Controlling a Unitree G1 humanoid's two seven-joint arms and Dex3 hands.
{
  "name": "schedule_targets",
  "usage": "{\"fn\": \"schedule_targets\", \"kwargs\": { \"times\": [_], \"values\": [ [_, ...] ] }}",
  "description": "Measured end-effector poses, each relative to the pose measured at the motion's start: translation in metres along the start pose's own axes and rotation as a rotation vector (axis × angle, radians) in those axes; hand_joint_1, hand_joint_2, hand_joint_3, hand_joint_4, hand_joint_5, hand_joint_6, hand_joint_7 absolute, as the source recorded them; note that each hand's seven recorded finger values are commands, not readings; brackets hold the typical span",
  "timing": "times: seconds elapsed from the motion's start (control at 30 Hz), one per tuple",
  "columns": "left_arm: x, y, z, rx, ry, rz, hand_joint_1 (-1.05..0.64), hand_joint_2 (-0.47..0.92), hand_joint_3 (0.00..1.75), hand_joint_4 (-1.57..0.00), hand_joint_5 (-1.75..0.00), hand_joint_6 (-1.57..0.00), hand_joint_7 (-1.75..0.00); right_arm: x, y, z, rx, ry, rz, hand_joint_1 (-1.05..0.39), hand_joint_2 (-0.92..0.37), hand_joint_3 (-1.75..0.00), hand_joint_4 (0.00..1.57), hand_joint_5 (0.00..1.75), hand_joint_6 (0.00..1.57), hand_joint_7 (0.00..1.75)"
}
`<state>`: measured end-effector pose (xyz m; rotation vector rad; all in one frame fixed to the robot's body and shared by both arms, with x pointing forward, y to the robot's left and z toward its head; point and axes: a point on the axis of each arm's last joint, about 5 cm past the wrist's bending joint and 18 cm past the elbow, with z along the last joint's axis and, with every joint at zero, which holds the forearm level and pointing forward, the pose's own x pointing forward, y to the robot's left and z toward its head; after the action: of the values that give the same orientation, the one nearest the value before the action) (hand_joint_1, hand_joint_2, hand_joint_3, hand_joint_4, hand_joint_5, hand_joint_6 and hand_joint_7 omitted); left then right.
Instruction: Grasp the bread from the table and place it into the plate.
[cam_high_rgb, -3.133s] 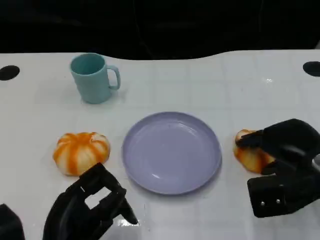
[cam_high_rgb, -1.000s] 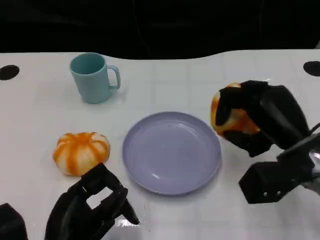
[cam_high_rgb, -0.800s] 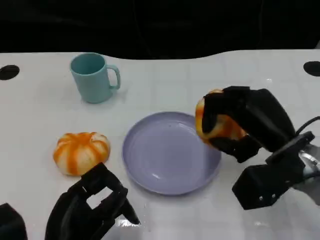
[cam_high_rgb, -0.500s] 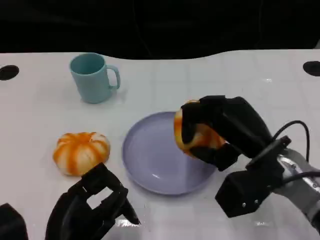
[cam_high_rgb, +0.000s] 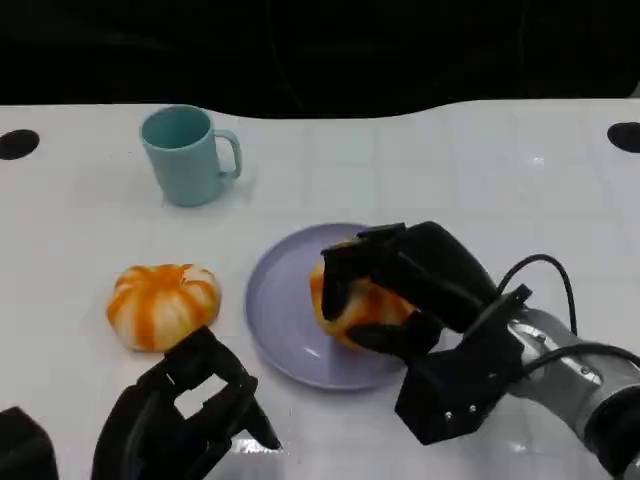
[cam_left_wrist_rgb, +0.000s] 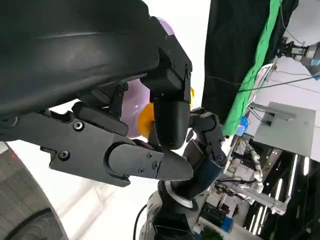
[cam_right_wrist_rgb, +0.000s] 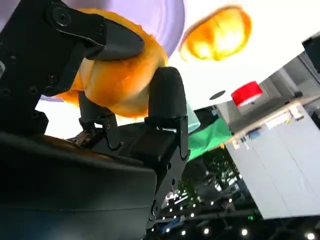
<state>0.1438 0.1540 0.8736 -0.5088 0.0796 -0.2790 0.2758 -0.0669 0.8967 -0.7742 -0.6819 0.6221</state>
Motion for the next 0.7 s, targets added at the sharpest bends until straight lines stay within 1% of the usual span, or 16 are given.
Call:
{"fn": "schedule_targets", "kwargs": {
  "times": [0.03,0.07,0.1,0.13,0.17,0.2,0.27,0.3,0.4,0.47,0.57,0.7],
  "values": [
    [0.0,0.0,0.0,0.0,0.0,0.001,-0.57,0.92,0.19,-0.7,-1.75,-0.57,-1.6,0.001,-0.0008,0.0,-0.002,0.002,0.02,-0.28,-0.72,-0.41,0.52,0.83,0.62,0.34],
    [0.0,0.0,0.0,0.0,0.0,0.0,-0.57,0.92,0.19,-0.7,-1.75,-0.57,-1.6,0.001,-0.0012,0.0,-0.003,0.005,0.042,-0.34,-0.81,-0.28,0.44,0.72,0.57,0.23],
    [0.0,0.0,0.0,-0.001,0.0,0.0,-0.57,0.92,0.19,-0.7,-1.75,-0.57,-1.6,0.001,-0.0015,-0.001,-0.007,0.011,0.072,-0.41,-0.88,-0.19,0.34,0.61,0.48,0.14],
    [0.0,0.0,0.0,-0.002,0.0,0.0,-0.57,0.92,0.19,-0.7,-1.75,-0.57,-1.6,0.001,-0.0017,-0.001,-0.011,0.018,0.098,-0.44,-0.9,-0.16,0.3,0.57,0.43,0.1],
    [0.0,0.0,0.0,-0.002,0.0,0.0,-0.57,0.92,0.19,-0.7,-1.75,-0.57,-1.6,0.001,-0.0024,-0.002,-0.016,0.023,0.124,-0.48,-0.91,-0.15,0.24,0.53,0.38,0.06],
    [0.0,0.0,0.0,-0.002,0.0,0.001,-0.58,0.92,0.19,-0.7,-1.75,-0.57,-1.6,0.001,-0.0036,-0.002,-0.02,0.026,0.143,-0.53,-0.92,-0.17,0.15,0.49,0.3,0.03],
    [0.0,0.0,0.0,-0.002,0.0,0.001,-0.58,0.92,0.19,-0.7,-1.75,-0.57,-1.6,0.001,-0.0066,-0.002,-0.017,0.033,0.172,-0.57,-0.92,-0.19,0.07,0.46,0.25,0.01],
    [0.0,0.0,0.0,-0.002,-0.001,0.002,-0.58,0.92,0.19,-0.7,-1.75,-0.57,-1.6,0.002,-0.008,-0.002,-0.014,0.037,0.183,-0.61,-0.92,-0.23,0.03,0.38,0.2,0.0],
    [0.0,0.0,0.0,-0.002,-0.001,0.001,-0.57,0.92,0.19,-0.7,-1.75,-0.56,-1.6,0.004,-0.0118,-0.001,-0.007,0.04,0.202,-0.67,-0.92,-0.29,0.0,0.22,0.13,0.01],
    [0.0,0.0,0.0,-0.002,-0.001,0.002,-0.58,0.92,0.19,-0.7,-1.75,-0.56,-1.59,0.004,-0.0143,0.001,0.002,0.043,0.214,-0.69,-0.92,-0.31,0.0,0.16,0.11,0.0],
    [0.0,0.0,0.0,-0.002,-0.002,0.002,-0.58,0.92,0.19,-0.7,-1.75,-0.57,-1.58,0.003,-0.0191,0.003,0.004,0.042,0.233,-0.71,-0.92,-0.33,0.0,0.13,0.11,0.0],
    [0.0,0.0,0.0,-0.002,-0.002,0.002,-0.57,0.92,0.18,-0.7,-1.75,-0.58,-1.57,-0.001,-0.0282,0.005,-0.002,0.04,0.239,-0.73,-0.92,-0.34,0.03,0.15,0.16,0.03]
  ]
}}
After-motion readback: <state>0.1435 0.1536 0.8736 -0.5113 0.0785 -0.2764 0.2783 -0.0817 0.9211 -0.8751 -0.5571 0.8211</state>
